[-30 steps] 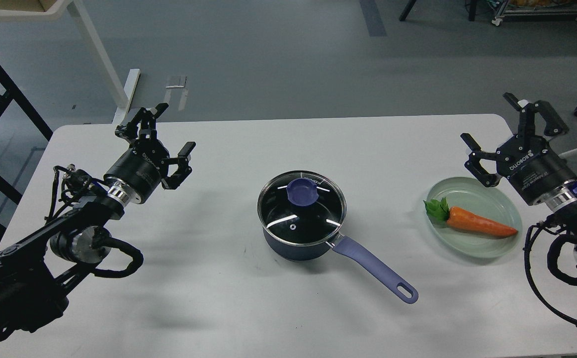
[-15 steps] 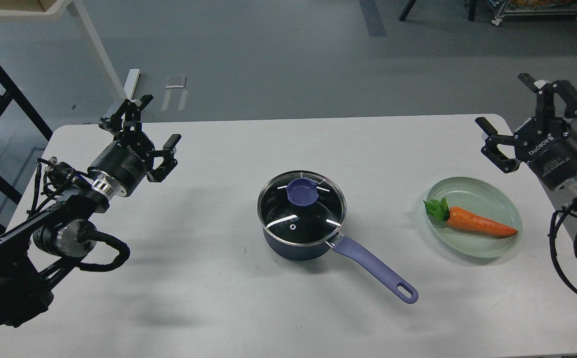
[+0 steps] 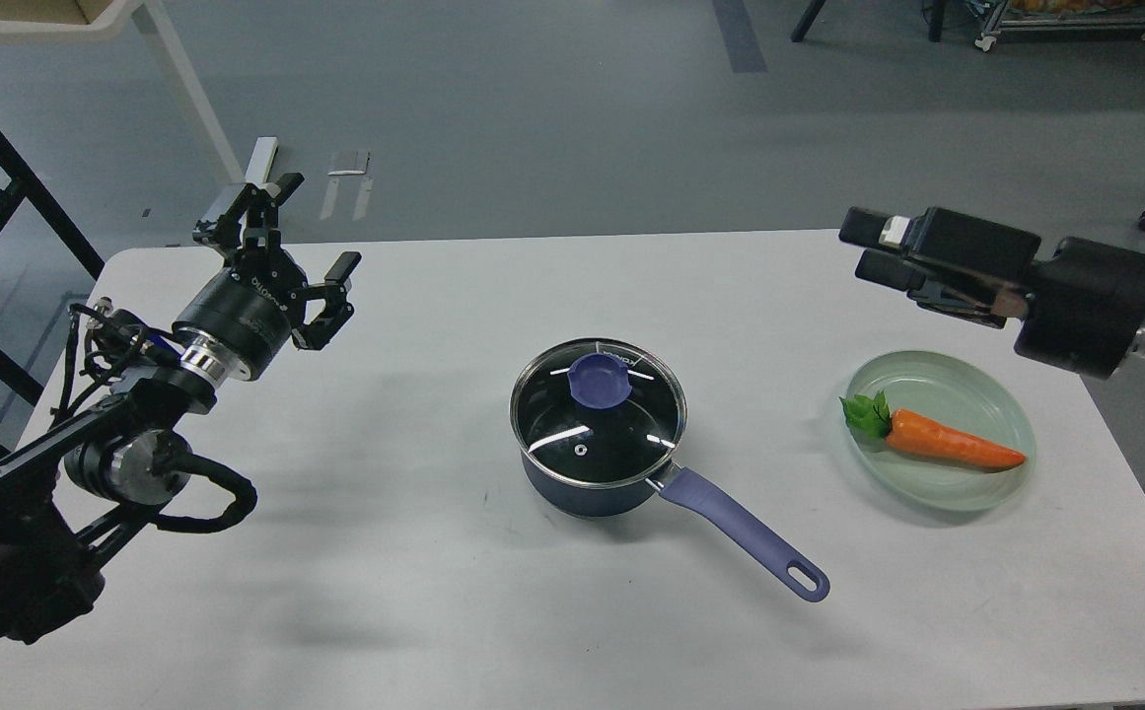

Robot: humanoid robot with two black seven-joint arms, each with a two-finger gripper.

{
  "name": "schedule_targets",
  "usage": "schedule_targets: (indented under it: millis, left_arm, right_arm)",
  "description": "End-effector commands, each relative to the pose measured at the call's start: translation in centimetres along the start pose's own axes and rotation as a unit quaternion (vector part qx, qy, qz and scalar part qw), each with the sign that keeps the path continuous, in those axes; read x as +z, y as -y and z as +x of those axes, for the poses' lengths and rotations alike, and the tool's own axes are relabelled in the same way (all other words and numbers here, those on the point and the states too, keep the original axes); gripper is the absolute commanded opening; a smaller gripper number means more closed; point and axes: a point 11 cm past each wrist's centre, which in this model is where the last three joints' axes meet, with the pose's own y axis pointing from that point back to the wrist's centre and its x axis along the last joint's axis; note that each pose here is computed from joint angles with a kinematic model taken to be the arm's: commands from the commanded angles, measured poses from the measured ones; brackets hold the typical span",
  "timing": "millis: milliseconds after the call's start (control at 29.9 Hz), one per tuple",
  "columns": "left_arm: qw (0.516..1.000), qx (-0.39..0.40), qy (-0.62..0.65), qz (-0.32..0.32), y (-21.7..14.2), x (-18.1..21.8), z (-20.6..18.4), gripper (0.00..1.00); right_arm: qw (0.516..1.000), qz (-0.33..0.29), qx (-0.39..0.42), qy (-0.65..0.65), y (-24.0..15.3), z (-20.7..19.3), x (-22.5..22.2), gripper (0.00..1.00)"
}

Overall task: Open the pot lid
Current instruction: 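Move the right gripper down onto the purple saucepan handle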

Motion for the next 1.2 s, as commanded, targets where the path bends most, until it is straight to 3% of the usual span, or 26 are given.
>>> schedule_targets:
  millis: [0, 234, 468, 936, 1170]
  left_arm:
    - [1.0, -0.002, 0.0, 0.0, 0.0, 0.1, -0.1, 0.99]
    - [1.0, -0.015, 0.005, -0.004, 0.1, 0.2, -0.9, 0.99]
    - [1.0, -0.021, 0.006, -0.01, 0.1, 0.3, -1.2, 0.99]
    - [1.0, -0.023, 0.004, -0.017, 0.1, 0.6, -1.4, 0.99]
    - [1.0, -0.024, 0.003, -0.018, 0.1, 0.6, -1.4, 0.99]
  right_arm:
    - [0.991, -0.026, -0.087, -0.096, 1.1, -2.0, -0.2, 1.0]
    - [0.95, -0.041, -0.218, -0.219, 1.6, -5.8, 1.1, 1.0]
    - [0.922, -0.047, -0.282, -0.262, 1.7, -9.1, 2.7, 1.0]
    - [0.911, -0.009, -0.316, -0.266, 4.1, -12.7, 2.6, 0.99]
    - [0.91, -0.009, -0.319, -0.266, 5.7, -13.0, 3.5, 0.94]
